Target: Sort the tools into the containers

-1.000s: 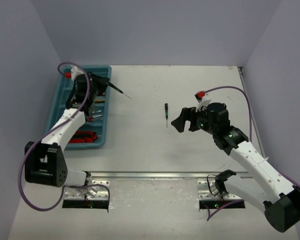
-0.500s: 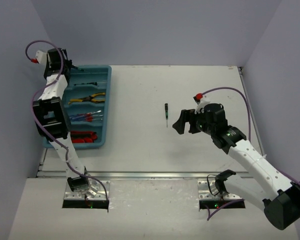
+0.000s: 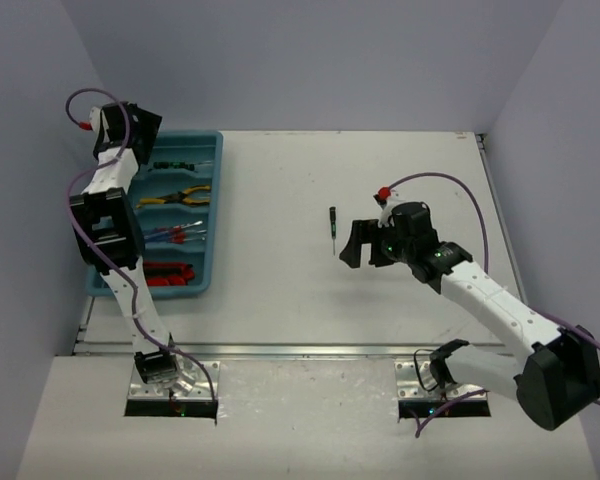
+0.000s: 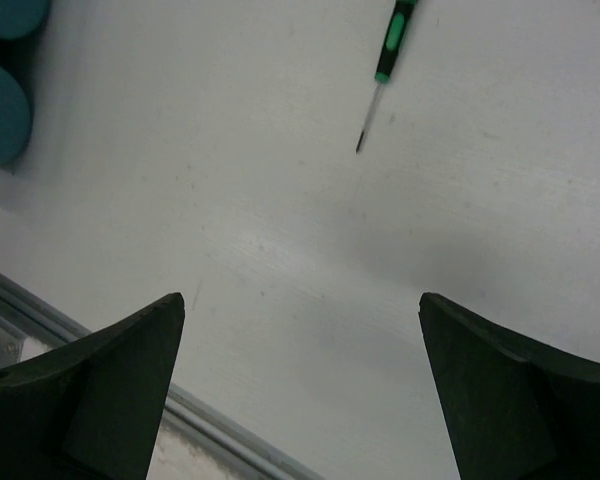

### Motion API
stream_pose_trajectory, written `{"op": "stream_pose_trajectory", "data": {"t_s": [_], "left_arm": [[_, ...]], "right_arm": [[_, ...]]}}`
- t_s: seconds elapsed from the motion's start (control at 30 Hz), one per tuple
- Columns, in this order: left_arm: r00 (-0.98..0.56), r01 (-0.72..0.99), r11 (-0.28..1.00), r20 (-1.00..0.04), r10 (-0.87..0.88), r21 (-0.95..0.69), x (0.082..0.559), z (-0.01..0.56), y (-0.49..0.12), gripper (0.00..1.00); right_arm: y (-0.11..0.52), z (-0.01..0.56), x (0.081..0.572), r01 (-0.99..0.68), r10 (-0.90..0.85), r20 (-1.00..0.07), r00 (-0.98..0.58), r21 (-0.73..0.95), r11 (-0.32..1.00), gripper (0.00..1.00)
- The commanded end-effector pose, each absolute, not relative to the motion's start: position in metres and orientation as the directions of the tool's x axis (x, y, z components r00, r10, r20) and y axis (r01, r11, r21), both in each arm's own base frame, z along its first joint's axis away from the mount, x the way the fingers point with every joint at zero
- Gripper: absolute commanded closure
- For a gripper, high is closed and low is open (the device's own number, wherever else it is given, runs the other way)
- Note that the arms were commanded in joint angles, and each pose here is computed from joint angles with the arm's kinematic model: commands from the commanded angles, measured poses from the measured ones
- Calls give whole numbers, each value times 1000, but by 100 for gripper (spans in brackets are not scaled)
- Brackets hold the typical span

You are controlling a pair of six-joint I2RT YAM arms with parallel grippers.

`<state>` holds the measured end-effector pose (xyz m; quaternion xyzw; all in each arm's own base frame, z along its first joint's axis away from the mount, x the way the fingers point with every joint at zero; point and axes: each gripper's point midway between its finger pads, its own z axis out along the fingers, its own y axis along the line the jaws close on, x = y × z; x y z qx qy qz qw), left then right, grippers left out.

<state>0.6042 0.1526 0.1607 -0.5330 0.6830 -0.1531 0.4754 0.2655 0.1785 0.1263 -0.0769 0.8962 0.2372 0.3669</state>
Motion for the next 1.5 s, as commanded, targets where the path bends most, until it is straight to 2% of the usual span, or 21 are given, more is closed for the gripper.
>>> {"op": "stream_pose_trajectory", "data": {"t_s": [0.0, 0.07, 0.13, 0.2, 0.27, 0.33, 0.43, 0.5, 0.6, 0.83, 1.0, 1.1, 1.2, 1.3, 1.47], "left_arm": [[67, -286, 484, -521, -851, -827, 583, 341, 122, 7], [29, -254, 499, -522, -852, -829, 563, 366, 108, 0], [-26, -169, 522, -525, -850, -836, 531, 391, 83, 0], [-64, -36, 537, -534, -843, -843, 482, 419, 50, 0], [-120, 46, 523, -525, -843, -851, 443, 405, 20, 0], [-140, 46, 513, -514, -846, -857, 415, 356, 3, 0], [-154, 40, 521, -520, -840, -853, 382, 331, -11, 0], [-187, 32, 540, -536, -823, -841, 364, 307, -18, 0], [-240, 35, 572, -563, -791, -819, 354, 286, -27, 0], [-344, 11, 621, -586, -734, -784, 340, 250, -39, 0], [-401, 47, 631, -593, -698, -774, 336, 238, -68, 0], [-519, 131, 603, -573, -635, -787, 328, 221, -122, 0], [-601, 281, 522, -571, -559, -806, 320, 221, -169, 0], [-643, 457, 367, -586, -493, -810, 301, 237, -209, 0], [-581, 641, 254, -674, -457, -725, 275, 259, -245, 0]], "right_arm": [[192, 120, 294, -239, 56, -627, -777, 376, 895, 1], [192, 118, 321, -167, 83, -614, -785, 338, 926, 1], [194, 103, 342, -121, 83, -589, -804, 299, 947, 1], [189, 68, 359, -58, 58, -516, -855, 206, 977, 8], [198, 70, 380, -60, 48, -515, -856, 191, 980, 17], [200, 51, 397, -36, 36, -480, -876, 140, 989, 33], [194, 42, 407, -6, 31, -471, -881, 79, 997, 38], [198, 31, 411, -16, 23, -466, -884, 78, 997, 46], [199, 18, 415, -19, 10, -458, -889, 59, 998, 49], [197, -23, 406, -6, 3, -386, -922, 21, 1000, 66], [198, -34, 399, -39, -29, -375, -927, 20, 999, 98], [208, -20, 391, -81, -41, -403, -914, 82, 993, 100], [230, 23, 374, -166, -13, -493, -870, 268, 949, 100], [265, 82, 355, -357, 11, -612, -791, 475, 805, 100], [283, 156, 292, -657, 42, -775, -630, 562, 503, 100]]}}
